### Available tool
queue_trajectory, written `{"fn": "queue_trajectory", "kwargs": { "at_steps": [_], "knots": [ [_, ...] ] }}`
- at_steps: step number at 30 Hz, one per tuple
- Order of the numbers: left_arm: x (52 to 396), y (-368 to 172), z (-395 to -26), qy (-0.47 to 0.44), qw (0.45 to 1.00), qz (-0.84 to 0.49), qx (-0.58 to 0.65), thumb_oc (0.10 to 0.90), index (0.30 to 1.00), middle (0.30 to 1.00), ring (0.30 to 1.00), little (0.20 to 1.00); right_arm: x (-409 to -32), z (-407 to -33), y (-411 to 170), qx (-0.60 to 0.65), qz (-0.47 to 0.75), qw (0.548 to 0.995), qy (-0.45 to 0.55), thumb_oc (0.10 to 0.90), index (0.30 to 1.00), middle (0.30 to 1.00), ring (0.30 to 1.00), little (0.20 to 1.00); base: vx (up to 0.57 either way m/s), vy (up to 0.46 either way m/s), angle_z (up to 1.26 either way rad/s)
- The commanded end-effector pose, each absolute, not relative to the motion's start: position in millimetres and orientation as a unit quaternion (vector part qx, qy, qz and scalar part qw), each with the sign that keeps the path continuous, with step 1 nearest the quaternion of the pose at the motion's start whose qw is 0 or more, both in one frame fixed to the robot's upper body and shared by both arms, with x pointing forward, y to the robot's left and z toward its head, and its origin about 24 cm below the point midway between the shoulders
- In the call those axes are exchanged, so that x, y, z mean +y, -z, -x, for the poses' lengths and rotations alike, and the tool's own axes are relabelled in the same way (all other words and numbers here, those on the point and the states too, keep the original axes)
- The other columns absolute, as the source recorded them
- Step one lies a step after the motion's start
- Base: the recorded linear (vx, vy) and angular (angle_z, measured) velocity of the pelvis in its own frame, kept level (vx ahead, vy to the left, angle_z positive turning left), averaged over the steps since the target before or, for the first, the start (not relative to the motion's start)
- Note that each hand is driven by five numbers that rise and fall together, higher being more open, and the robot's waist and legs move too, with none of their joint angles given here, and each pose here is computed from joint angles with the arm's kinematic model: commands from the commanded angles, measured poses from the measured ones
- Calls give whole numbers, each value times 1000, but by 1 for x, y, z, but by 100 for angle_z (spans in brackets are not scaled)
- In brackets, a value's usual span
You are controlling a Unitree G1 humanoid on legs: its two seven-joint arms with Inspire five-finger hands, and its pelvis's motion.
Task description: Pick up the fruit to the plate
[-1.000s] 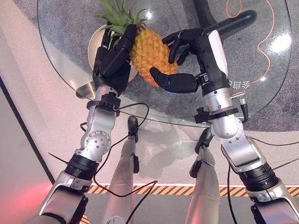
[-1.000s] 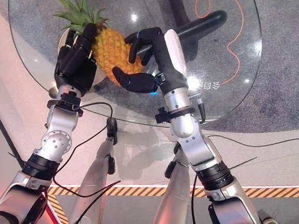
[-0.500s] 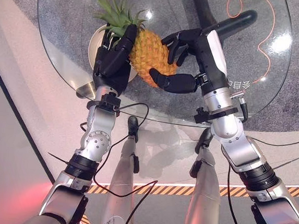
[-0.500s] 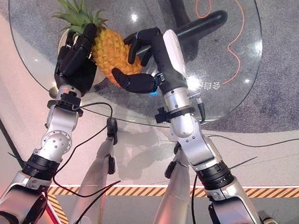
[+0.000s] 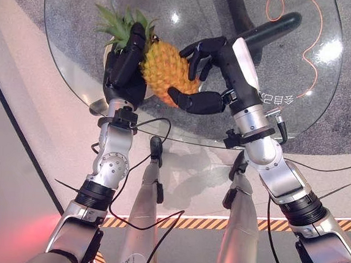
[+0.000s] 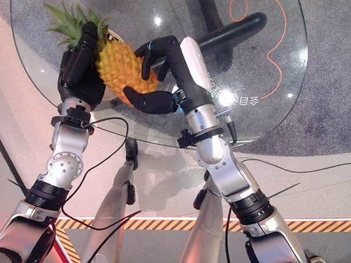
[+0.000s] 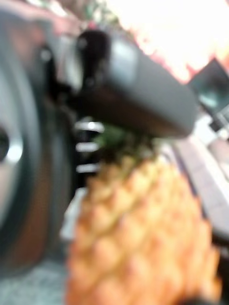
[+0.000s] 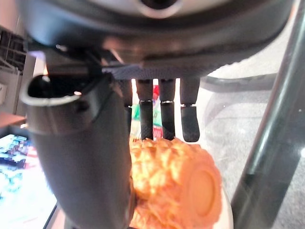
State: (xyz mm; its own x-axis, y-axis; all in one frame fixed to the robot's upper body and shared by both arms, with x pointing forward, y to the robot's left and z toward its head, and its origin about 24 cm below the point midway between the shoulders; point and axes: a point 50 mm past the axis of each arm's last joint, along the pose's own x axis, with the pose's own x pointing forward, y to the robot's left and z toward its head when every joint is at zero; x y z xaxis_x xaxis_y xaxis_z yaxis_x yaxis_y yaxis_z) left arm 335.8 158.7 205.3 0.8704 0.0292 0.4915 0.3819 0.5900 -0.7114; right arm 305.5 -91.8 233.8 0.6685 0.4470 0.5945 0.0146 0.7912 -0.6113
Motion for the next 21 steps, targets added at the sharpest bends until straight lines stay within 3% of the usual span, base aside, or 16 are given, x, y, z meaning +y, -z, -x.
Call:
{"fn": "queue_trajectory", "kwargs": {
  "at_steps": [1, 8, 9, 10, 11, 12, 21],
  "knots": [
    [132, -272, -311, 228, 809, 399, -367, 100, 300, 300, 300, 200, -58, -255, -305, -575, 228, 766, -175, 100, 300, 300, 300, 200, 0, 0, 0],
    [132, -273, -310, 225, 804, 404, -374, 100, 300, 300, 300, 200, -57, -255, -305, -575, 227, 767, -174, 100, 300, 300, 300, 200, 0, 0, 0],
    [132, -274, -310, 225, 804, 404, -376, 100, 300, 300, 300, 200, -57, -255, -305, -574, 225, 767, -175, 166, 356, 356, 356, 266, 0, 0, 0],
    [132, -274, -310, 224, 803, 404, -375, 100, 300, 300, 300, 200, -57, -255, -305, -573, 222, 769, -175, 399, 556, 556, 556, 499, 0, 0, 0],
    [132, -274, -310, 224, 803, 405, -376, 100, 300, 300, 300, 200, -57, -255, -305, -573, 222, 770, -174, 712, 825, 825, 825, 812, 0, 0, 0],
    [132, -273, -310, 223, 803, 405, -376, 100, 300, 300, 300, 200, -57, -255, -305, -573, 220, 770, -173, 800, 900, 900, 900, 900, 0, 0, 0],
    [133, -274, -309, 221, 801, 406, -381, 100, 300, 300, 300, 200, -58, -255, -305, -577, 214, 770, -169, 800, 900, 900, 900, 900, 0, 0, 0]
  ]
}}
